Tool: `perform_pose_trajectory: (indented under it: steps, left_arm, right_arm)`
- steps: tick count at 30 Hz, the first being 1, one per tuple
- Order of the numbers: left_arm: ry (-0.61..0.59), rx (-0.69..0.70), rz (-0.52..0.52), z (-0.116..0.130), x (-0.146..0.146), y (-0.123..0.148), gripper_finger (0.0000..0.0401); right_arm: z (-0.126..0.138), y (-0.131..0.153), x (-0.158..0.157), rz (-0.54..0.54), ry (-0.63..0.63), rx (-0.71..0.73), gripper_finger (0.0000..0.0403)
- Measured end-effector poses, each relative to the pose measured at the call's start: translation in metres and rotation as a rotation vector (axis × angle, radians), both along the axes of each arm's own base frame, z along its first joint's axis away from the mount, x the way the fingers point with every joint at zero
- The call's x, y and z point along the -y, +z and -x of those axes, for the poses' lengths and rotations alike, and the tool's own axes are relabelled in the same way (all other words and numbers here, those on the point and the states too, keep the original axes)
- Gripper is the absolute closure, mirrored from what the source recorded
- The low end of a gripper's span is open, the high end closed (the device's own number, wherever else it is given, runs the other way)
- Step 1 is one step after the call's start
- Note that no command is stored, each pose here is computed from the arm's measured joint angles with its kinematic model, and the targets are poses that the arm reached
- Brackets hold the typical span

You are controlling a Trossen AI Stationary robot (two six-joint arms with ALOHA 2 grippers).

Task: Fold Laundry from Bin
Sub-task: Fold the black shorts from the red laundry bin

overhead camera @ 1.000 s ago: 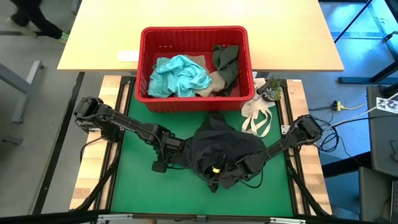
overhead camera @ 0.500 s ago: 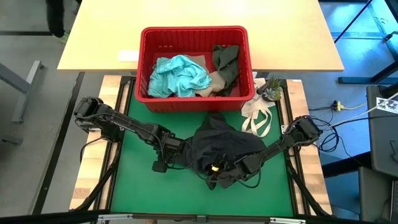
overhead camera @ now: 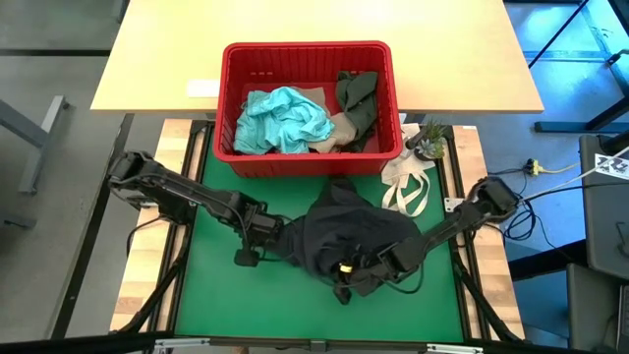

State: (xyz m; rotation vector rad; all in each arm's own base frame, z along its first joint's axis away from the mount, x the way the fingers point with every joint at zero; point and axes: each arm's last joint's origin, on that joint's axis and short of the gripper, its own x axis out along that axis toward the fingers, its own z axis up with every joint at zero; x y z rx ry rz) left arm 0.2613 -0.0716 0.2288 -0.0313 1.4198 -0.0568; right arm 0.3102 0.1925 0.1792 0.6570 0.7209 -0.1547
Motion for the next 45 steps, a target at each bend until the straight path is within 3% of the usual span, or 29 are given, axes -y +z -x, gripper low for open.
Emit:
perform_pose_trajectory:
  steps: [5, 12, 22, 29, 35, 38, 45]
  left_arm:
    - [0.039, -0.049, -0.004, 0.009, 0.004, 0.003, 0.04]
    - [0.073, -0.199, 0.003, 0.027, 0.015, 0.002, 0.04]
    - [0.112, -0.259, 0.085, 0.038, 0.039, 0.003, 0.0401]
    - [0.11, -0.089, 0.127, 0.024, 0.049, 0.003, 0.0401]
    - [0.146, 0.109, -0.001, 0.013, 0.048, 0.005, 0.0399]
    - [0.147, 0.097, -0.012, 0.014, 0.048, 0.005, 0.0395]
    - [0.161, 0.008, 0.111, 0.021, 0.059, 0.005, 0.0392]
  right_arm:
    - [0.028, 0.024, -0.01, -0.045, 0.013, -0.044, 0.0398]
    - [0.062, 0.051, -0.03, -0.191, 0.011, -0.029, 0.0399]
    - [0.098, 0.059, -0.061, -0.366, 0.034, -0.088, 0.0399]
    - [0.102, 0.058, -0.062, -0.363, 0.0, -0.083, 0.0399]
    - [0.108, 0.049, -0.054, -0.283, -0.078, -0.165, 0.0398]
    - [0.112, 0.044, -0.05, -0.283, -0.12, -0.241, 0.0398]
    - [0.112, 0.041, -0.054, -0.341, -0.091, -0.313, 0.0392]
